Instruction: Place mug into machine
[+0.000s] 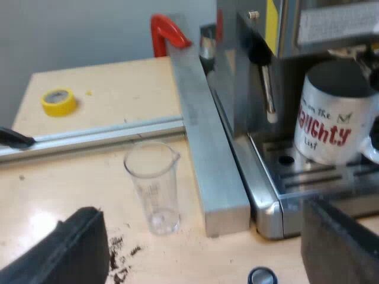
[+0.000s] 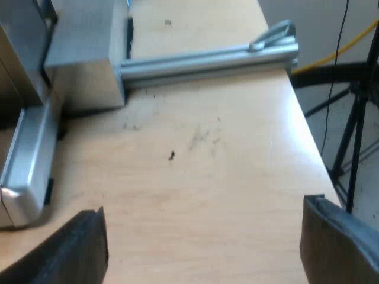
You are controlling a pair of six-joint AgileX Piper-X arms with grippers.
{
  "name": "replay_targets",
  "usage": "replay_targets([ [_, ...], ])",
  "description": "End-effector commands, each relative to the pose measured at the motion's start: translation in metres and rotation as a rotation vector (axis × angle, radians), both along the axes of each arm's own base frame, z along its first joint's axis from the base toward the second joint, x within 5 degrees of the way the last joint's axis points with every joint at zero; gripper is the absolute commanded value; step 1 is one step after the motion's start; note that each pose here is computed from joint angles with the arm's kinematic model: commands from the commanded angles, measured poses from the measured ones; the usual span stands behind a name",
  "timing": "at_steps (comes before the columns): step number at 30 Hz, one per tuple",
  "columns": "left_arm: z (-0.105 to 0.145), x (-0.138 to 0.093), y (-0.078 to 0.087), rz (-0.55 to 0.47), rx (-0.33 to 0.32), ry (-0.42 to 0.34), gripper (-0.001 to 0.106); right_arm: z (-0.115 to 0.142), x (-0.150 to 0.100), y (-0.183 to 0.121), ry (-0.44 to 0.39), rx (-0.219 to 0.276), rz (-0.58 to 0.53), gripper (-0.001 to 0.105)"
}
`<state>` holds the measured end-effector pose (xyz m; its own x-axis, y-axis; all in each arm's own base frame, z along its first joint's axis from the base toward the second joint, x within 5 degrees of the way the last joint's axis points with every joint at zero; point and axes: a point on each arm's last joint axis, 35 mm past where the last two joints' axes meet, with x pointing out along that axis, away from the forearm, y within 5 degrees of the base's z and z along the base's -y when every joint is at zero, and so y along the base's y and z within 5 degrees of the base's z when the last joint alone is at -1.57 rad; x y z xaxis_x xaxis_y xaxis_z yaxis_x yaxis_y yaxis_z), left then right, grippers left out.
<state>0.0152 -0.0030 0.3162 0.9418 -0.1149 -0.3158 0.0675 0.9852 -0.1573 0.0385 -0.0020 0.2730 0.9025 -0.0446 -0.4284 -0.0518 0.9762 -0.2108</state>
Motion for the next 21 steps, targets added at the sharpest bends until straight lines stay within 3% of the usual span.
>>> replay_targets([
  [1,-0.007,0.007,-0.001,-0.002,-0.005,0.026,0.069,-0.005,0.003,0.000,0.018,-0.004,0.001,0.069],
  [8,-0.026,0.015,-0.001,-0.002,-0.001,0.094,0.069,-0.022,0.007,-0.001,0.079,0.000,0.001,0.069],
  [12,-0.027,0.016,-0.001,-0.002,-0.001,0.093,0.069,-0.029,0.007,-0.001,0.119,-0.004,-0.010,0.069],
  [21,-0.027,0.016,-0.001,-0.002,-0.001,0.093,0.069,-0.029,0.007,-0.001,0.119,-0.004,-0.010,0.069],
])
